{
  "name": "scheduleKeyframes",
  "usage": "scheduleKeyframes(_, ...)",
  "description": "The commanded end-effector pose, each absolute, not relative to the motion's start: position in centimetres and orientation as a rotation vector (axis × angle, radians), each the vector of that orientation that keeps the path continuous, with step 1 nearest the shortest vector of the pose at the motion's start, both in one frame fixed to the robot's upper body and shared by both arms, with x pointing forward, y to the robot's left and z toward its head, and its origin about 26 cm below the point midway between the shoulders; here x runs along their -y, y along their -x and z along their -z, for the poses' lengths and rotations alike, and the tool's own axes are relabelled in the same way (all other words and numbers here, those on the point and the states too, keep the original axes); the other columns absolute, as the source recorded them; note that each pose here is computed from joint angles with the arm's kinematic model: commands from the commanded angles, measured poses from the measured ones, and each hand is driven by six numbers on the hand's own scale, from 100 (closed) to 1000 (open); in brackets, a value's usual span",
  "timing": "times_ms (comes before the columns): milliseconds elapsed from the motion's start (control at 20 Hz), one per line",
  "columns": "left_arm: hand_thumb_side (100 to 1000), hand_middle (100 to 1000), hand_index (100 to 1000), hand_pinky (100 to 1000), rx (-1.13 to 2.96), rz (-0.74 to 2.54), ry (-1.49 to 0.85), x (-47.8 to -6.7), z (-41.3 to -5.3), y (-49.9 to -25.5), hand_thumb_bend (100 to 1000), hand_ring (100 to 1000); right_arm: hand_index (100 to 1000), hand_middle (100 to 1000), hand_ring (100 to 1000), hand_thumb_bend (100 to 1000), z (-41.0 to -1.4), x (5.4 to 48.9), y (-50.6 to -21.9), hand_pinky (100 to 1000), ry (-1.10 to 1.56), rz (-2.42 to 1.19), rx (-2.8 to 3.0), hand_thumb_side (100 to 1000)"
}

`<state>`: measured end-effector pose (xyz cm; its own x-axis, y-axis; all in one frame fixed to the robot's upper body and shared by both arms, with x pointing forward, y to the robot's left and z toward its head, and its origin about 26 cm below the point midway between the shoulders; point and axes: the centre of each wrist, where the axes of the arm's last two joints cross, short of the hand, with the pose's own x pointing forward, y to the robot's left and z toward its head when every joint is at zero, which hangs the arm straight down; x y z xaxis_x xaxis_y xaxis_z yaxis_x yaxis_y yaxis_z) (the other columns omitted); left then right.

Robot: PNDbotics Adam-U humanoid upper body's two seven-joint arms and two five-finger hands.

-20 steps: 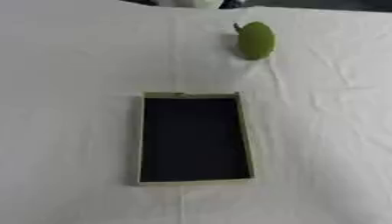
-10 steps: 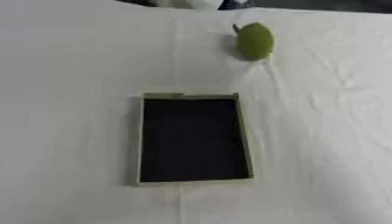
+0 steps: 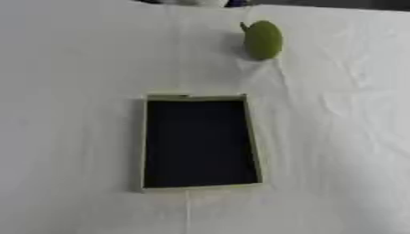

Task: Pick up objects on the table and place them in the box.

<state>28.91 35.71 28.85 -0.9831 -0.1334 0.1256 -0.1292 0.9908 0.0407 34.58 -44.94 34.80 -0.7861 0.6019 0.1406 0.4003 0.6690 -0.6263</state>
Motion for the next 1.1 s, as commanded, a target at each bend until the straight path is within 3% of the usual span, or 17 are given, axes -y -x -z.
scheduleKeyframes(50, 466, 605, 749, 599, 3.032, 0.110, -0.222, -35.9, -29.9, -28.3, 100, 679, 898, 842, 1000, 100, -36.5, 47.4, -34.5, 851, 0.883, -0.885, 2.473, 383)
scheduleKeyframes(400, 477, 605, 748, 598, 3.028, 0.118, -0.225, -36.0, -29.9, -28.2, 100, 679, 915, 875, 1000, 100, -36.1, 49.6, -36.9, 871, 0.906, -0.867, 2.392, 406)
scheduleKeyframes(550, 480, 605, 747, 597, 3.028, 0.124, -0.224, -36.0, -30.0, -28.2, 100, 678, 923, 893, 1000, 100, -36.0, 49.8, -38.0, 869, 0.936, -0.919, 2.338, 348)
scheduleKeyframes(900, 487, 606, 747, 597, 3.030, 0.133, -0.215, -35.9, -30.0, -28.3, 100, 683, 938, 905, 1000, 100, -34.7, 48.8, -41.3, 871, 0.963, -0.981, 2.239, 317)
scheduleKeyframes(1100, 489, 606, 747, 597, 3.029, 0.139, -0.212, -35.9, -30.0, -28.3, 100, 683, 966, 938, 1000, 100, -34.1, 47.4, -42.6, 884, 0.968, -1.192, 2.150, 240)
